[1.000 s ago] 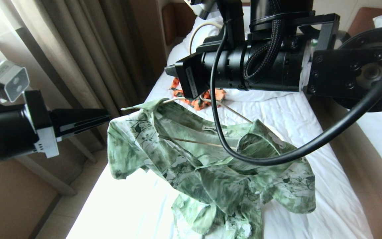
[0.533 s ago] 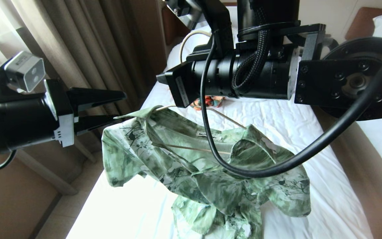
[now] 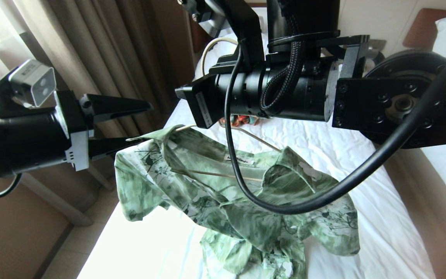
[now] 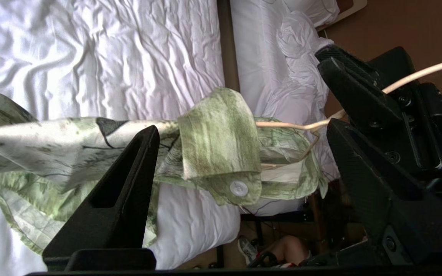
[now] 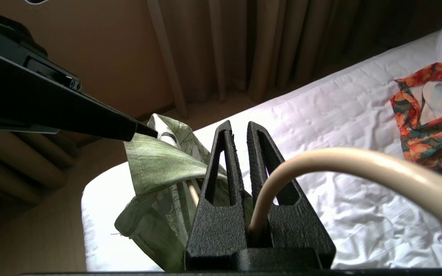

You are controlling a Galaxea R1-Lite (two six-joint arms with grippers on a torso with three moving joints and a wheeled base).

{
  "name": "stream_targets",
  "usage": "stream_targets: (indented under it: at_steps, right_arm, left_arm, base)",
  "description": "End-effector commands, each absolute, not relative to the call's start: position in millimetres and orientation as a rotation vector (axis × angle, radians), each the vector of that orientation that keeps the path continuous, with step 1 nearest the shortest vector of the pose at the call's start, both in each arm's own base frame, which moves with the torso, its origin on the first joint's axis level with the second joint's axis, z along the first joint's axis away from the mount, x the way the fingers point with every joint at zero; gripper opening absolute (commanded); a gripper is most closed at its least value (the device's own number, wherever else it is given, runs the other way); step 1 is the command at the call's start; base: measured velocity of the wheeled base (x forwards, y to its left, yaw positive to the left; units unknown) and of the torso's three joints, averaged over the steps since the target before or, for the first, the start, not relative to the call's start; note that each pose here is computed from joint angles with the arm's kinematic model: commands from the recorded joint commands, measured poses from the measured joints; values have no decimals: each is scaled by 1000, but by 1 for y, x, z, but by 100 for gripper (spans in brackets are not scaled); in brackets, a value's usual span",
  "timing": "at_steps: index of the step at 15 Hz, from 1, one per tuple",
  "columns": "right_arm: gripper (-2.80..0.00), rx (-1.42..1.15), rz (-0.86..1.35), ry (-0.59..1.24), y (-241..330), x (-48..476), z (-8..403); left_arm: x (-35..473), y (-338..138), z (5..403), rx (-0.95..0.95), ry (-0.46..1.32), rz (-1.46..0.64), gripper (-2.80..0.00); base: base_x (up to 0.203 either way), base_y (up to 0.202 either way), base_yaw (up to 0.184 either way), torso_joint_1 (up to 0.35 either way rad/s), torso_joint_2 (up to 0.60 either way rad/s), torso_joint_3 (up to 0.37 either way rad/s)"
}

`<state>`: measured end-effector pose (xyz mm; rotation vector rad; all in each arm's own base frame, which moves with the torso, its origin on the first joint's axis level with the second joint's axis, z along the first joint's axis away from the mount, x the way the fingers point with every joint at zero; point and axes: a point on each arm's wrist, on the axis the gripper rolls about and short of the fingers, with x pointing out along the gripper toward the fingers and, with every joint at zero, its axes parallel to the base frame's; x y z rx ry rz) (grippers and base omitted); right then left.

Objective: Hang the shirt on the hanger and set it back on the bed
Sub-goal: Take the clothes hanger out of the clothes

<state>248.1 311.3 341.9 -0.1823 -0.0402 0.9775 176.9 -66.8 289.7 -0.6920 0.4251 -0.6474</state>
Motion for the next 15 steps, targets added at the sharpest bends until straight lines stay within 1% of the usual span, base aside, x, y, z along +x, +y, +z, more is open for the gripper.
stream_targets:
  at_steps: [1, 6, 12, 15]
  right_arm:
    - [-280, -185, 979, -38, 314, 250, 339]
    - [-280, -180, 979, -52, 318, 252, 337]
    - [-280, -175, 981, -65, 320, 249, 339]
    - [-280, -177, 983, -61, 322, 250, 336]
  left_arm:
    - [169, -68, 293, -711, 424, -672, 0]
    - [167, -72, 292, -739, 447, -691, 0]
    - [183, -78, 283, -758, 500, -665, 0]
    - [185, -78, 285, -759, 473, -677, 0]
  base:
    - [0, 0, 0, 0, 0, 0]
    - [0, 0, 0, 0, 0, 0]
    - [0, 0, 0, 0, 0, 0]
    - [0, 0, 0, 0, 0, 0]
